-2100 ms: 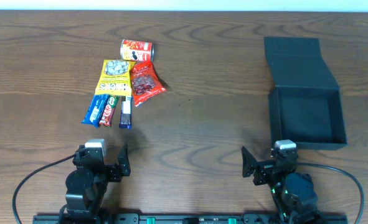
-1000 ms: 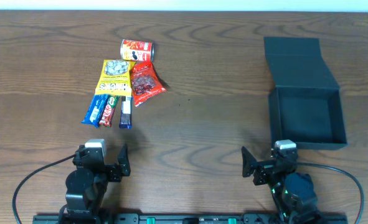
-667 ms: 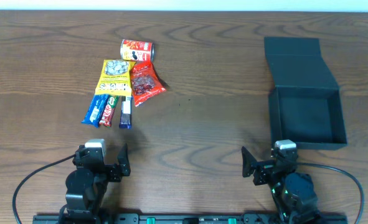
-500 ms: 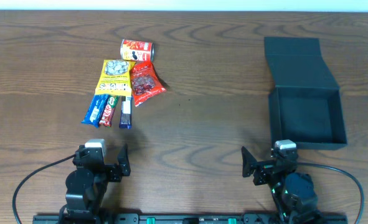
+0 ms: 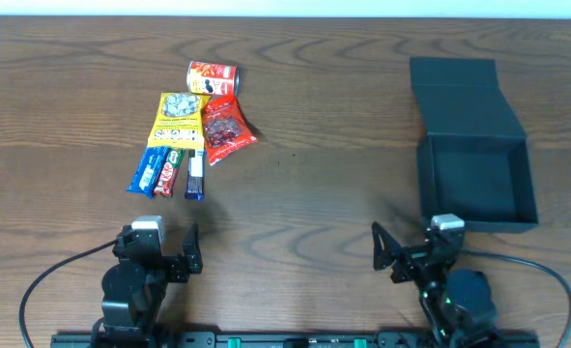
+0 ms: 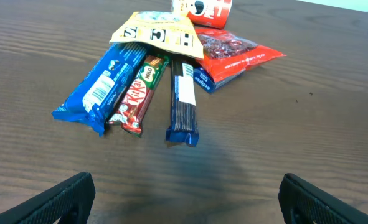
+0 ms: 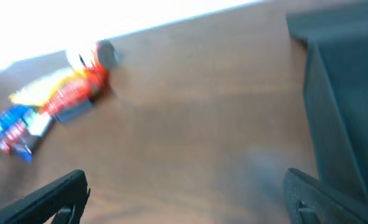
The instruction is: Pack container
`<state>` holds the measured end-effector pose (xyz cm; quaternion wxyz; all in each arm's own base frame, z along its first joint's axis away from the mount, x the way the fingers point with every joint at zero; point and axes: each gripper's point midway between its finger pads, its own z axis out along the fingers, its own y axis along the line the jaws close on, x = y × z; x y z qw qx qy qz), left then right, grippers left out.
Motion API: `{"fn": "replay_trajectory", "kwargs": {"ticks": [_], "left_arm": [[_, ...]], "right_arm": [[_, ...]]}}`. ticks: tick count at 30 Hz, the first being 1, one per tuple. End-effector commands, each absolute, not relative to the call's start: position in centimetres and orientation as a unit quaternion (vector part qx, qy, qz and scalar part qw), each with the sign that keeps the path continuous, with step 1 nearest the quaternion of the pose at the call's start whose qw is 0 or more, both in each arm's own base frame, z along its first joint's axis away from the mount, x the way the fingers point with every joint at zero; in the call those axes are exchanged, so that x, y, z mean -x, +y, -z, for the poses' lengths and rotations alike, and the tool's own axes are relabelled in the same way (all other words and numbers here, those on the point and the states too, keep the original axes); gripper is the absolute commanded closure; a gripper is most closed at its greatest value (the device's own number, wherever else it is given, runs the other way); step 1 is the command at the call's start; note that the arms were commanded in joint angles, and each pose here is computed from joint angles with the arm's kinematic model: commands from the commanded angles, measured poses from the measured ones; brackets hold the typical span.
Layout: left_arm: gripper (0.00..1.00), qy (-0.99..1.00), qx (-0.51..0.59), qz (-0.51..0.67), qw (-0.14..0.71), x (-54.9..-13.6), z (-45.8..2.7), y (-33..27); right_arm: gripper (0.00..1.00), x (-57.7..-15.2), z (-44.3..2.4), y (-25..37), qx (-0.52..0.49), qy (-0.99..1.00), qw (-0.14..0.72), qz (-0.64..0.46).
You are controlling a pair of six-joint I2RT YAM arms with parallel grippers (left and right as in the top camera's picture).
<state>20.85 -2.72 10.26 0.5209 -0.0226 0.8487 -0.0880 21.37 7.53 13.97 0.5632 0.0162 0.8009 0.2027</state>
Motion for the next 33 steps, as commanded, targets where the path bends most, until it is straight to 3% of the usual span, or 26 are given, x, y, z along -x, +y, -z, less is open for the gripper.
{"fn": "replay_trajectory", "kwargs": {"ticks": [1, 9, 18, 28, 33], "left_arm": [[0.05, 0.850, 0.032, 0.083, 0.519, -20.9, -9.7, -2.4], [0.05, 0.850, 0.032, 0.083, 0.519, -20.9, -9.7, -2.4], [0.05, 0.850, 0.032, 0.083, 0.519, -20.9, -9.7, -2.4], [0.05, 0.850, 0.032, 0.083, 0.519, -20.9, -9.7, -2.4], [0.05, 0.850, 0.032, 0.083, 0.519, -20.9, -9.7, -2.4]], "right_arm": [[0.01, -21.8, -16.4, 7.7, -0.014, 0.770, 0.600, -0.217], [0.01, -22.2, -20.7, 8.3, 0.074, 0.763, 0.621, -0.167], [0.01, -25.9, -24.2, 6.9, 0.118, 0.852, 0.507, -0.062], [0.01, -31.0, -17.8, 5.4, 0.065, 0.934, 0.344, -0.076], [0.01, -31.5, -15.8, 4.3, 0.041, 0.946, 0.311, -0.088]]}}
